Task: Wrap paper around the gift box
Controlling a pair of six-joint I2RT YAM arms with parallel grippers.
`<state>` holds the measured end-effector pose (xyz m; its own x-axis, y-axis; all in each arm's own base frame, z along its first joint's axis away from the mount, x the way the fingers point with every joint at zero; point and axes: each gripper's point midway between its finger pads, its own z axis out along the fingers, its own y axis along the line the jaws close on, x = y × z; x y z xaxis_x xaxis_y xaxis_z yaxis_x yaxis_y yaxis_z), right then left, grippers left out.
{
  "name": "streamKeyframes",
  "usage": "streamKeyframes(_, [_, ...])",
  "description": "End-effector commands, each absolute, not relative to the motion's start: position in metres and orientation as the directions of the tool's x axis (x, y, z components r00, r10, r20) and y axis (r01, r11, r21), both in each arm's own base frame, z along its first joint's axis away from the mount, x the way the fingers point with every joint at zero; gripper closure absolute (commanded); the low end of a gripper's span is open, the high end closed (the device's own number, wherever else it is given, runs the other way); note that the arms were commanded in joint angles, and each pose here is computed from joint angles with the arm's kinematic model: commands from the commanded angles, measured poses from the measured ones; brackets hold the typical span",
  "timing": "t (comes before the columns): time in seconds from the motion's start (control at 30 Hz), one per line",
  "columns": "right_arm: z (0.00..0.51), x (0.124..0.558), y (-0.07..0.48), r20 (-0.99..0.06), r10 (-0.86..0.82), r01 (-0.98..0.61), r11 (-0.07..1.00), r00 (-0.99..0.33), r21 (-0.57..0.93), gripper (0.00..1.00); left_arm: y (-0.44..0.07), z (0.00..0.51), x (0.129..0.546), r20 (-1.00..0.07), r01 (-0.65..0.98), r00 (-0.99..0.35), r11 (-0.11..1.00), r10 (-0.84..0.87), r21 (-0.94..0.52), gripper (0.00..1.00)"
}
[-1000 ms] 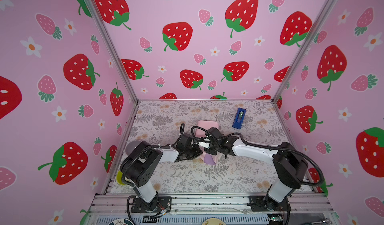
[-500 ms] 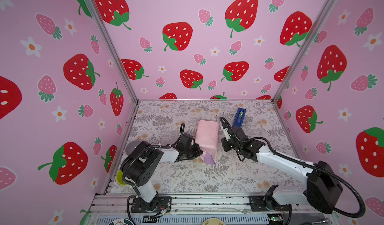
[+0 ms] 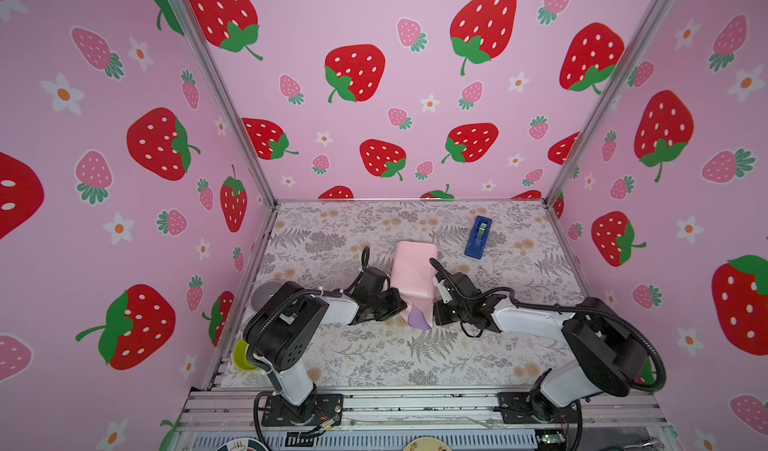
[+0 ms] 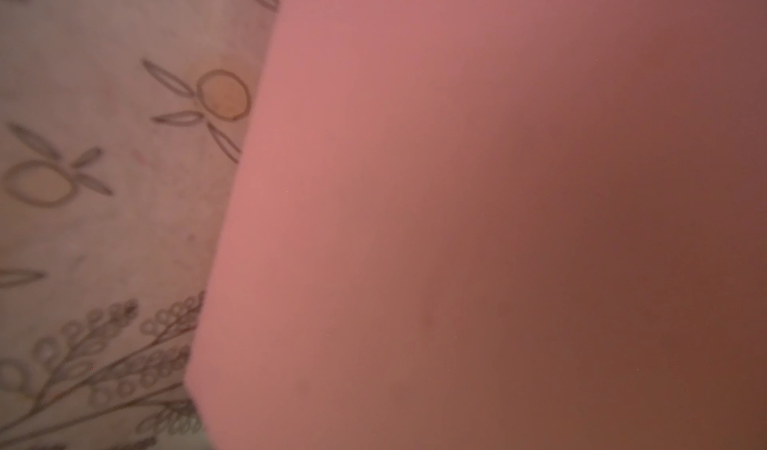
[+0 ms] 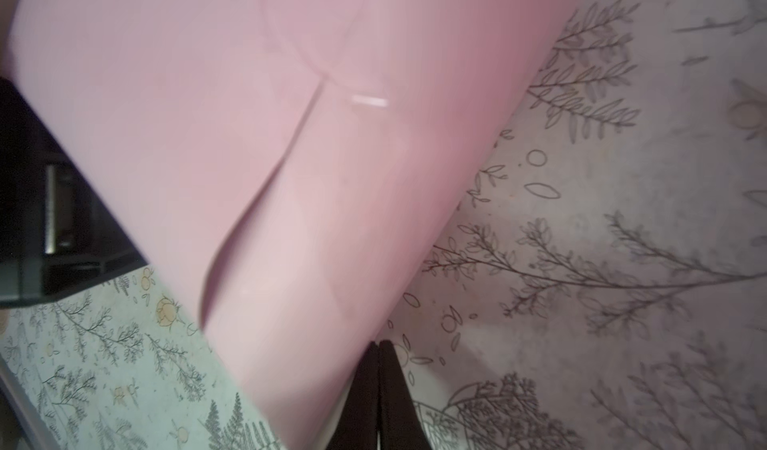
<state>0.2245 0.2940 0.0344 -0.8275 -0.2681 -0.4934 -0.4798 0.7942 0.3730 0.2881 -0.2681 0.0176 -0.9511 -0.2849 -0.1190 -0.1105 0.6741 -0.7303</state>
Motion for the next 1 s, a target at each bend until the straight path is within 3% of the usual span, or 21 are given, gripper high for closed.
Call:
streamKeyframes(0.0, [0.048,0.232,0.315,-0.52,-0.217,-0.471,0.773,-0.826,0.426,0.94,-0.267,0.002,0.283,-0.08,-0.147,-0.957,0.699,-0.28,-0.7,0.91])
streamKeyframes(0.97, [0.049,0.25,0.351,-0.526,-0.063,-0.382,0.759,-0.848,0.527,0.94,-0.266,-0.007,0.278,-0.061,-0.157,-0.962,0.725,-0.265,-0.671,0.92])
